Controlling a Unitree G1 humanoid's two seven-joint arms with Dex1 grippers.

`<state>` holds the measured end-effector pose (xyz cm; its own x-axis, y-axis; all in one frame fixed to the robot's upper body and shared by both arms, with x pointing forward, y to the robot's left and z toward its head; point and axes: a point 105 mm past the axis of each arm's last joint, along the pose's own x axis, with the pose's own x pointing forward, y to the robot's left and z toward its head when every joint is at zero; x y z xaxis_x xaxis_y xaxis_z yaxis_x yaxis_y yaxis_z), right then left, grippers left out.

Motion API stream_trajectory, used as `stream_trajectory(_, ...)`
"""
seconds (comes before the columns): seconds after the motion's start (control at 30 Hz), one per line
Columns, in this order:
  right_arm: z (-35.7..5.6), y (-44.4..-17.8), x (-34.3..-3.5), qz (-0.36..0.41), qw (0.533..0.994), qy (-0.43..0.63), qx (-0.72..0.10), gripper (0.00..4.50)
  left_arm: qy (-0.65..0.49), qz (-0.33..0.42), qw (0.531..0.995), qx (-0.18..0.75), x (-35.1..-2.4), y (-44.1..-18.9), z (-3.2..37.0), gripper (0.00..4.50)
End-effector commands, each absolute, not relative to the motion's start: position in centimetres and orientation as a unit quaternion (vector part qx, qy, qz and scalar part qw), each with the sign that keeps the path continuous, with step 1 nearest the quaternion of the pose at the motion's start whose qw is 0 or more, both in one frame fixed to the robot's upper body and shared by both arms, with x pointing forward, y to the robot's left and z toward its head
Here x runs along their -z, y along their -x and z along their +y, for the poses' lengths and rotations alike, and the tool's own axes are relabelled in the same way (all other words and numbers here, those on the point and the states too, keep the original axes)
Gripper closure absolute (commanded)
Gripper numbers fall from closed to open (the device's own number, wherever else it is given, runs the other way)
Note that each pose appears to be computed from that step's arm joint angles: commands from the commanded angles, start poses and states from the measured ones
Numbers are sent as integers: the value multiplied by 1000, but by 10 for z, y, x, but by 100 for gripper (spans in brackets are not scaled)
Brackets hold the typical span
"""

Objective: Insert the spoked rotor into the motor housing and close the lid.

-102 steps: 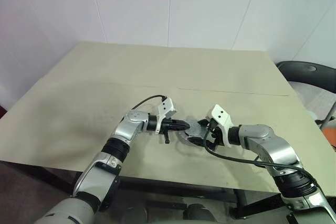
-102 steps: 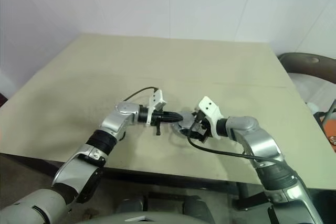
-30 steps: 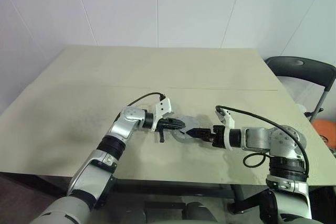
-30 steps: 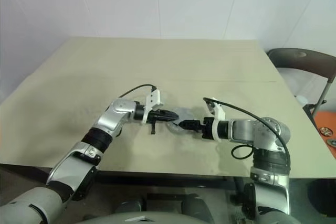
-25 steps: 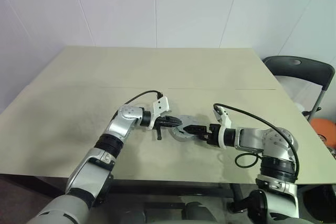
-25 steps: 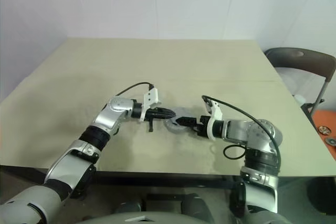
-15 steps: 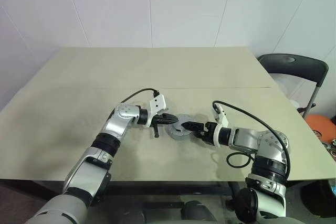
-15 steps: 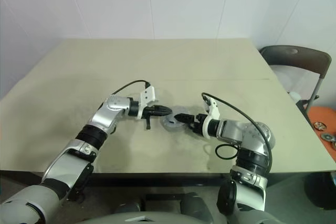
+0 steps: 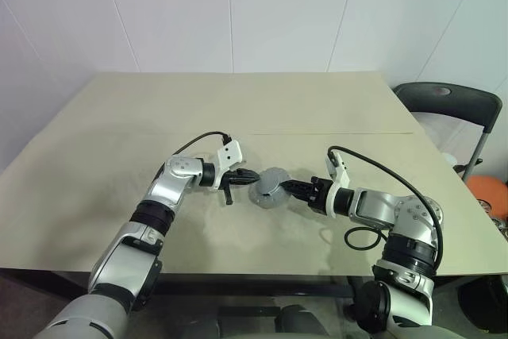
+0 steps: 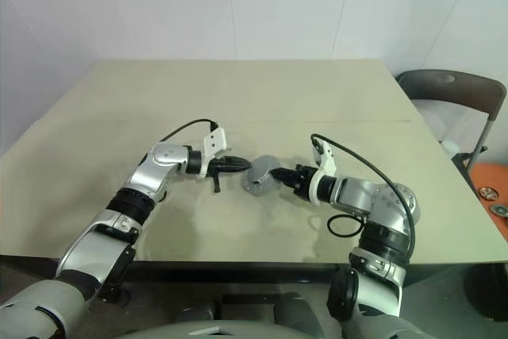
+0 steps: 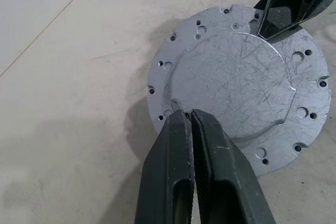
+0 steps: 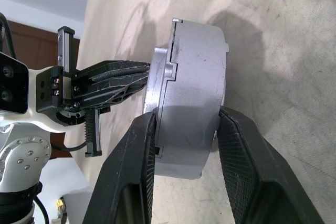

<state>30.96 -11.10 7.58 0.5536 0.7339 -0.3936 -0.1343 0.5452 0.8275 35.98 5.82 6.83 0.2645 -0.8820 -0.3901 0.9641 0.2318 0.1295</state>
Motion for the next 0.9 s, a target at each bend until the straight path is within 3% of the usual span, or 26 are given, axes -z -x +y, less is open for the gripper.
stream_trajectory(0.03, -87, -311, -99, 356, 779, -391, -337, 313, -182, 189, 750, 607, -27, -342, 55, 428)
stream_trajectory(0.13, -87, -311, -103, 349, 780, -389, -342, 313, -150, 164, 773, 595, -39, -350, 52, 428)
stream_trajectory(0.23, -88, -312, -105, 348, 785, -380, -345, 313, -33, 113, 825, 553, -75, -372, 47, 428)
stream_trajectory(0.37, -90, -317, -106, 335, 786, -394, -338, 313, 121, 91, 846, 511, -110, -388, 55, 428)
stream_trajectory(0.6, -95, -330, -122, 282, 795, -420, -335, 313, 204, 125, 861, 449, -109, -391, 94, 428)
stream_trajectory(0.73, -97, -337, -122, 264, 799, -432, -324, 313, 276, 124, 870, 390, -114, -397, 127, 333)
stream_trajectory(0.9, -92, -341, -127, 246, 797, -442, -330, 313, 334, 135, 855, 373, -118, -390, 143, 166)
